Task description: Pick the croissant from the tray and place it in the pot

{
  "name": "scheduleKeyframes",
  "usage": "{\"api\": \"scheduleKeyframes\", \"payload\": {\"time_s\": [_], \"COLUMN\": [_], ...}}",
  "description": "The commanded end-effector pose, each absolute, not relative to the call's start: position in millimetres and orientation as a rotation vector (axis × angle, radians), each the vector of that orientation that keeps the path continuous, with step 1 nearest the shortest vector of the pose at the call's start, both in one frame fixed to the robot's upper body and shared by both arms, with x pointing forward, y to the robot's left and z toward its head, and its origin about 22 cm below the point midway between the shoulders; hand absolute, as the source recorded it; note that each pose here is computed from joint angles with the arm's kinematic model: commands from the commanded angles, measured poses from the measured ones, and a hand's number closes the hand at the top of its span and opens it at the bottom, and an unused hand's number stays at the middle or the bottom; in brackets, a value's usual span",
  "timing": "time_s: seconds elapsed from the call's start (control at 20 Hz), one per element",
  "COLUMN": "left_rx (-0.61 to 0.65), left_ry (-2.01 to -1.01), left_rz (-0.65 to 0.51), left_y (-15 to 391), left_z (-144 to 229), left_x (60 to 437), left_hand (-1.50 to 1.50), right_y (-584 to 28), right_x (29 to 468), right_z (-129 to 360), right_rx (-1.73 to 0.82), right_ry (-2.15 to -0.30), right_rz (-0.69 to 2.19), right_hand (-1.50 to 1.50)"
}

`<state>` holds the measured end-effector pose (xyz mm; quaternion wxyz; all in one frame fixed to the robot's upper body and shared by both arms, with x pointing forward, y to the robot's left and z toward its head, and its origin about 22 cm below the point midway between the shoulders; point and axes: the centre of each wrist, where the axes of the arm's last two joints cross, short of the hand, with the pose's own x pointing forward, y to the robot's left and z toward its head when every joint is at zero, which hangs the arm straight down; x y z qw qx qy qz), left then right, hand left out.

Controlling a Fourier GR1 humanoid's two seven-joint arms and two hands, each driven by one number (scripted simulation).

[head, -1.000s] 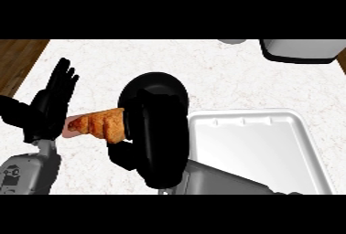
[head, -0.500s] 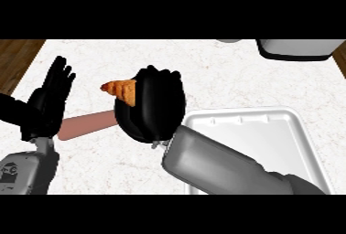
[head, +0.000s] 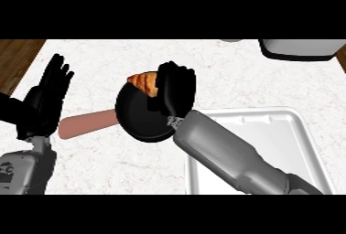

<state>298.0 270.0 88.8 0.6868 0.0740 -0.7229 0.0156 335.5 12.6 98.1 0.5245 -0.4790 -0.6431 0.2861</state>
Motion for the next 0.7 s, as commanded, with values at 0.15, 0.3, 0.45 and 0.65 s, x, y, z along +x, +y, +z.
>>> {"api": "scheduleKeyframes", "payload": {"time_s": [0.15,0.3,0.45,0.65], "left_rx": [0.129,0.137,0.138,0.172], "left_ry": [-1.629,-1.634,-1.635,-1.630], "left_rz": [0.011,0.029,0.026,0.019], "left_y": [249,249,241,267], "left_z": [83,80,98,89], "left_x": [291,293,307,300], "left_hand": [0.00,0.00,0.00,0.00], "right_y": [-3,0,1,-9], "right_x": [349,339,341,343], "right_z": [75,79,98,92], "right_rx": [-0.877,-0.736,-0.639,-0.574], "right_ry": [-1.449,-1.564,-1.678,-1.730], "right_rz": [0.514,0.450,0.274,0.125], "right_hand": [-1.50,-1.50,-1.50,-1.50]}}
